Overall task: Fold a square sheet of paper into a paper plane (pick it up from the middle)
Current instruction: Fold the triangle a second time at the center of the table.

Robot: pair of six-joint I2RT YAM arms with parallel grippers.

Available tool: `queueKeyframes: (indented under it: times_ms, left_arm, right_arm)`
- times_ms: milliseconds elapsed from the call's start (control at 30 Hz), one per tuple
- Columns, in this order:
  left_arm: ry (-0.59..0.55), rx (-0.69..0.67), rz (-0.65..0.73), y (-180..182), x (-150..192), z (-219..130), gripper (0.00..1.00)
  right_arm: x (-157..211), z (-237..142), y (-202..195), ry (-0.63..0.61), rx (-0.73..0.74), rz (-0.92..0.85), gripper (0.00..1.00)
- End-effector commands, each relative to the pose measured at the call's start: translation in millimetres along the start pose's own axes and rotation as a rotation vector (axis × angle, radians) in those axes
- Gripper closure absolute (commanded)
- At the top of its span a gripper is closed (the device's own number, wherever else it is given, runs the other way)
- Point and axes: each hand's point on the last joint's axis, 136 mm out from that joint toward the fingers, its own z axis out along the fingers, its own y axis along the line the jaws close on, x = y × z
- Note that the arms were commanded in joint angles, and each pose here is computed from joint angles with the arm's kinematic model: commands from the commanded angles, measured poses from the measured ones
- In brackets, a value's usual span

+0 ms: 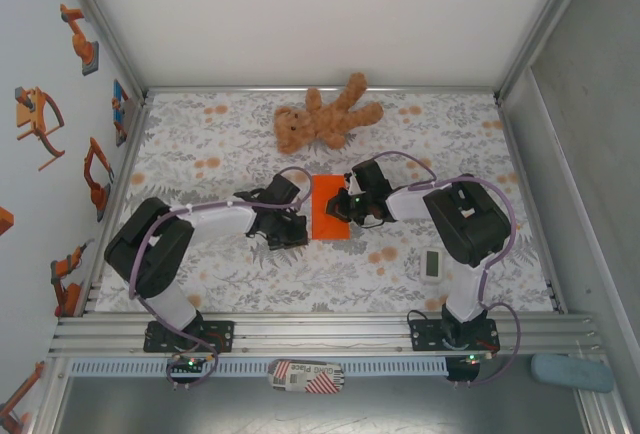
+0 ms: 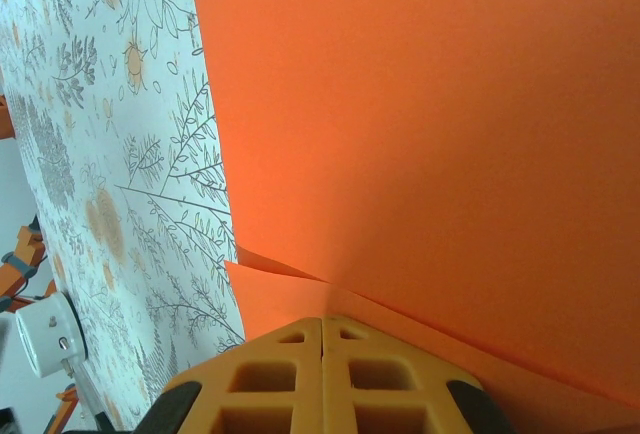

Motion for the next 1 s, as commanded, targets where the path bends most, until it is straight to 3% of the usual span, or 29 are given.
queueKeyframes:
  times_ms: [0, 133, 333, 667, 967]
  left_arm:
    - [-0.058, 0.01, 0.057, -13.9, -9.8, -22.0, 0.98]
    - [-0.101, 0.093, 0.056, -39.4, -30.6, -19.0, 0.97]
    - [-0.079, 0.154, 0.06, -67.4, -50.2, 2.1, 0.99]
    - [-0.027, 0.173, 0.056, -64.0, -46.3, 27.4, 1.0]
    - [0.024, 0.123, 0.035, -34.4, -25.3, 41.1, 1.0]
  right_arm:
    - [29.3, 7.9, -71.7, 0.068, 0.231, 0.094, 1.0]
    - [29.2, 7.7, -74.1, 0.066, 0.238, 0.097, 1.0]
    - [29.3, 9.6, -73.7, 0.066, 0.232, 0.102, 1.0]
    - [28.3, 9.3, -74.1, 0.066, 0.229, 0.105, 1.0]
    - [29.8, 9.0, -80.6, 0.07, 0.243, 0.119, 1.0]
